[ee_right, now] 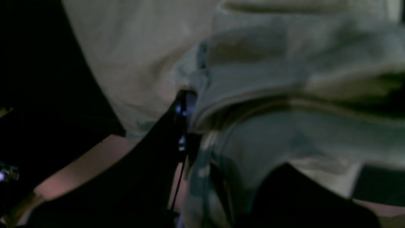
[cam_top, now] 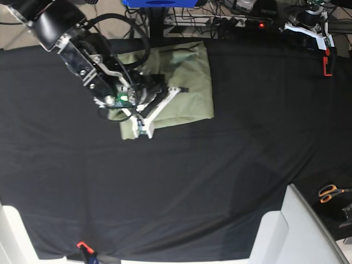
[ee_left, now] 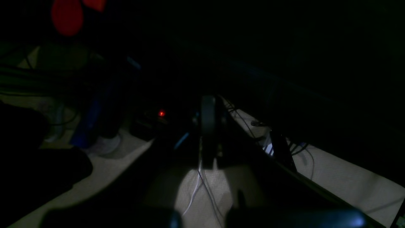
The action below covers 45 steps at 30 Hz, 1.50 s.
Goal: Fold the T-shirt properly
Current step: 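Fold the strip end over the stack with the right gripper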
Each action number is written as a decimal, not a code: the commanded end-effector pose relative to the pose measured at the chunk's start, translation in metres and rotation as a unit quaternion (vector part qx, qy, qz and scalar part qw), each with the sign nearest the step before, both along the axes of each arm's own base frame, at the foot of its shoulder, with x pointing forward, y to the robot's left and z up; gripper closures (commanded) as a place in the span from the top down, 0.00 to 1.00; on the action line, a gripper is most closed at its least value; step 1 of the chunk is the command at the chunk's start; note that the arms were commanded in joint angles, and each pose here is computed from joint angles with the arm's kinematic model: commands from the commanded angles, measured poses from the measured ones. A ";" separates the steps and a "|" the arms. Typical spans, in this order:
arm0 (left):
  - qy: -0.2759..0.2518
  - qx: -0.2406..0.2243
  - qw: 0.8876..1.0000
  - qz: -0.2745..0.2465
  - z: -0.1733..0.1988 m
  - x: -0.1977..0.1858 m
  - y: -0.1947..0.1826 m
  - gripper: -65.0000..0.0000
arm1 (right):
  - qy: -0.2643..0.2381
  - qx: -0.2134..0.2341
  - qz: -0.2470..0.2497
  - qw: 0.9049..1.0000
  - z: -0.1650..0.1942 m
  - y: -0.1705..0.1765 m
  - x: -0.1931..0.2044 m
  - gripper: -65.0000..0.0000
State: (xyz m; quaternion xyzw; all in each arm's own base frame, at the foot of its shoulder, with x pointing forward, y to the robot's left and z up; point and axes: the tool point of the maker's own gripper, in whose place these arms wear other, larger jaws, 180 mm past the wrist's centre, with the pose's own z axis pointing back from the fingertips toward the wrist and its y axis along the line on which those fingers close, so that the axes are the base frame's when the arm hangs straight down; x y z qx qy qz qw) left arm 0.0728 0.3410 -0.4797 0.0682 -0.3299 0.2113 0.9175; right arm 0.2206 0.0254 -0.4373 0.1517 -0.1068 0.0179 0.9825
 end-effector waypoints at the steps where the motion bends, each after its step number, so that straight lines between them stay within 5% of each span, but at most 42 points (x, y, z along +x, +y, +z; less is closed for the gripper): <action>1: -0.009 0.010 1.000 -0.002 0.007 0.001 0.007 0.00 | -0.015 0.010 -0.003 1.000 0.009 0.006 0.011 0.00; 32: -0.009 0.009 1.000 -0.001 0.006 0.001 0.006 0.00 | -0.009 0.018 0.019 1.000 -0.003 0.039 0.000 0.00; 39: -0.009 0.009 1.000 -0.001 0.006 0.001 0.006 0.00 | -0.010 0.028 0.031 0.999 0.000 0.048 -0.002 0.32; 45: -0.010 0.009 1.000 -0.001 0.006 0.002 0.006 0.00 | -0.031 0.056 0.103 0.993 0.006 0.064 -0.006 0.33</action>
